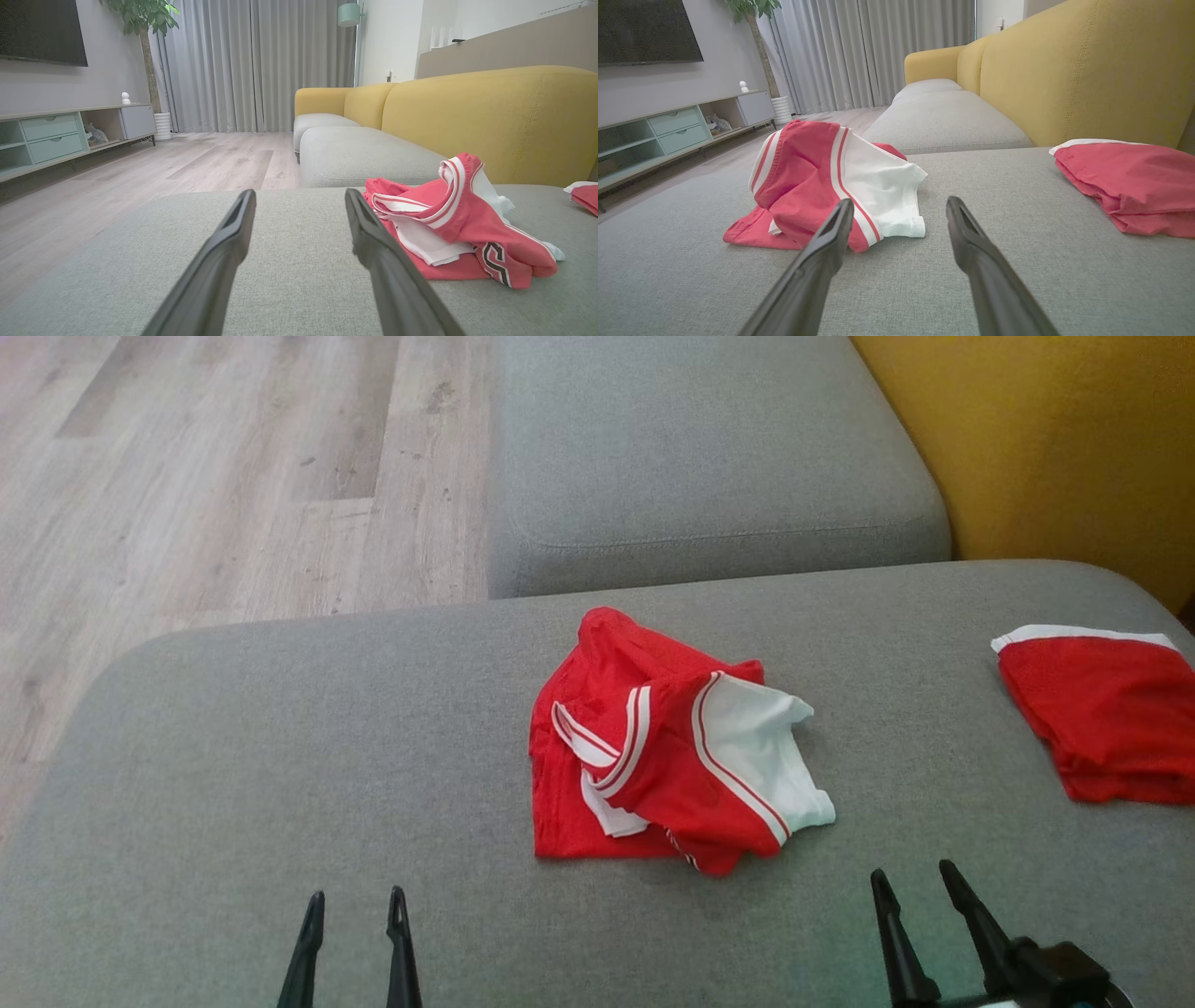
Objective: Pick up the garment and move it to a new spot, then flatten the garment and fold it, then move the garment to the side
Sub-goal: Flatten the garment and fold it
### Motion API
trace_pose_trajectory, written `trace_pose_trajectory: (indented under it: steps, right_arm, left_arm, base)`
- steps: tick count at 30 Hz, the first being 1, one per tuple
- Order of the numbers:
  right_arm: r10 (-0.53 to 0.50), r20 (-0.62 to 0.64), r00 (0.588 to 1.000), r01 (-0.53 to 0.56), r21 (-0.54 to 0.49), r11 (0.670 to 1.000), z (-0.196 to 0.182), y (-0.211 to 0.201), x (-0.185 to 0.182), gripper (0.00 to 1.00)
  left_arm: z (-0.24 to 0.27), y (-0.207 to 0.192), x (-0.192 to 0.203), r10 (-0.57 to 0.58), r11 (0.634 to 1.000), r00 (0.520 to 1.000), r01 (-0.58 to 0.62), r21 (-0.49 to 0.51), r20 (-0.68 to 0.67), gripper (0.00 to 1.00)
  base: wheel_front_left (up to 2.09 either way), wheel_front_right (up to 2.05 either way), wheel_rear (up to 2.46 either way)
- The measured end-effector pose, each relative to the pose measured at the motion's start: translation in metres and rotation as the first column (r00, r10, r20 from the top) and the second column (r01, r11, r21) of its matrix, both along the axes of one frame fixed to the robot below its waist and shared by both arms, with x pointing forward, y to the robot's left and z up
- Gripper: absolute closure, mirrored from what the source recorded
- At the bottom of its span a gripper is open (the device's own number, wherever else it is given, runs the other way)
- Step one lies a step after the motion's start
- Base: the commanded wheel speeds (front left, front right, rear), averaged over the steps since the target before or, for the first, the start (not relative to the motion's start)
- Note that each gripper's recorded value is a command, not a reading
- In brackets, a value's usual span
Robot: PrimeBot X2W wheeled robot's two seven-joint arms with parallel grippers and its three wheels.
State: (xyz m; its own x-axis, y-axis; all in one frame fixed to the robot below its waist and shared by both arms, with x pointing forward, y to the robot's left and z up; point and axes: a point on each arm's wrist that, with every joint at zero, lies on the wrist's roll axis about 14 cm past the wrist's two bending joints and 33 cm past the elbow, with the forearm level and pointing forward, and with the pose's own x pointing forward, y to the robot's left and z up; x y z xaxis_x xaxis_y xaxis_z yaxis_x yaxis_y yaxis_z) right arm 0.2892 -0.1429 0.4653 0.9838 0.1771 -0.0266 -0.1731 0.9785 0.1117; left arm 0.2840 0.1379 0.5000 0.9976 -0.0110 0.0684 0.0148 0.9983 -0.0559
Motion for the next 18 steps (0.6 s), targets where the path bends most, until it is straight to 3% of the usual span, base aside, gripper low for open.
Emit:
trace_pose_trajectory:
  steps: [8, 18]
  right_arm:
    - [-0.003, -0.015, 1.000, 0.003, 0.005, 1.000, -0.004, -0.001, 0.000, 0.00]
    - [-0.033, -0.054, 0.998, 0.033, -0.008, 0.999, -0.013, -0.013, 0.003, 0.00]
  left_arm:
    - [-0.006, -0.005, 0.003, -0.017, 1.000, 1.000, 0.017, 0.006, -0.023, 0.00]
    - [-0.004, -0.064, 0.043, -0.237, 0.971, 0.971, 0.238, 0.027, -0.024, 0.00]
  base:
    - [0.00, 0.00, 0.00]
    - [0.00, 0.00, 0.00]
